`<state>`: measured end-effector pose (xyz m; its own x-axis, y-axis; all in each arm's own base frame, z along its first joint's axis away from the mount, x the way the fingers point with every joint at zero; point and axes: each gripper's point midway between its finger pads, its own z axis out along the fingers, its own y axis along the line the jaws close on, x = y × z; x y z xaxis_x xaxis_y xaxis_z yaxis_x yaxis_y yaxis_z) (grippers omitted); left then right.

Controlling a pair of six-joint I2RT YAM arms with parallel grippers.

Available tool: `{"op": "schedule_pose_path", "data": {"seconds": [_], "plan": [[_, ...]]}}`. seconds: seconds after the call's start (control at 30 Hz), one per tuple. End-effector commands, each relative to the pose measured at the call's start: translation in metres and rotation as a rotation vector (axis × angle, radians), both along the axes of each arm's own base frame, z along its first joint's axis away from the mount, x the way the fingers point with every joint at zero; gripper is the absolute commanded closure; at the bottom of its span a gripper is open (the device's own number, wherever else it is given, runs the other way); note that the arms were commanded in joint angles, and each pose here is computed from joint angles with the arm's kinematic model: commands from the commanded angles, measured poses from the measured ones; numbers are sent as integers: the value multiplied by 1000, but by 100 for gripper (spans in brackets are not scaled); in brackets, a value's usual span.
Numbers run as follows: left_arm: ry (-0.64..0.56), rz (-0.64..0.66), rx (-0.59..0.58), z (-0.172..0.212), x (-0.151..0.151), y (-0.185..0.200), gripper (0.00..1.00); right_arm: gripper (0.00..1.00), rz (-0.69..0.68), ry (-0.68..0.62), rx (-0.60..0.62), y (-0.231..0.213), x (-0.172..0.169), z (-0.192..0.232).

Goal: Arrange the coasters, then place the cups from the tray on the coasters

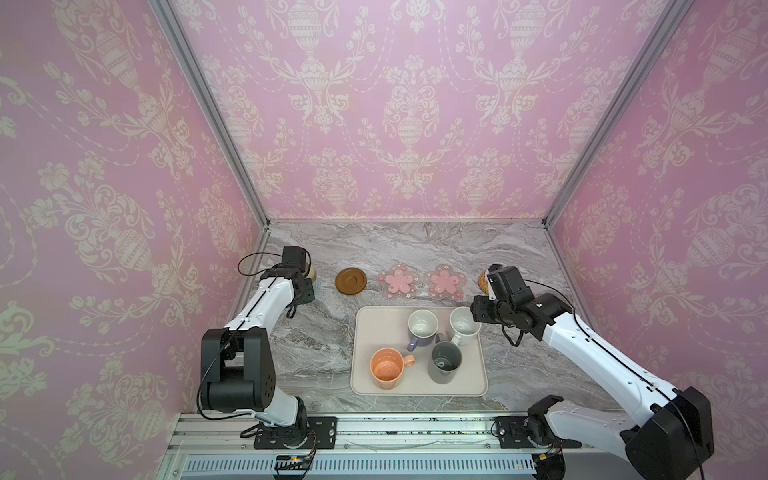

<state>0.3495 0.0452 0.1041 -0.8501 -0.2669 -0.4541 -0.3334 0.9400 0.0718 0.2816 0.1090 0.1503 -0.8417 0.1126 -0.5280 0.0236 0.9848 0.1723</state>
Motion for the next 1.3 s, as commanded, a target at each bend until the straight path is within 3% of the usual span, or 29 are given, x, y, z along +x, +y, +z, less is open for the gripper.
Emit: {"op": "schedule_pose_path", "data": {"seconds": [0.0,0.33,0.53,0.7,1.0,1.27], "plan": [[-1,-79,-47,-1,0,-20,52,41,-15,8,0,-2,-4,-3],[64,-23,15,-22,6,-8,53,41,-15,11,-8,-2,-3,-3],[102,64,120,-20,4,15,53,41,-13,9,-16,-3,-1,-1],[94,81,132,-15,3,23,53,41,-9,13,-15,-1,0,-2],[129,123,131,-18,-6,41,53,41,-8,20,-13,-1,0,-5],[28,36,-10,7,-5,6,53,41,-12,17,-19,-3,-2,-5]]}}
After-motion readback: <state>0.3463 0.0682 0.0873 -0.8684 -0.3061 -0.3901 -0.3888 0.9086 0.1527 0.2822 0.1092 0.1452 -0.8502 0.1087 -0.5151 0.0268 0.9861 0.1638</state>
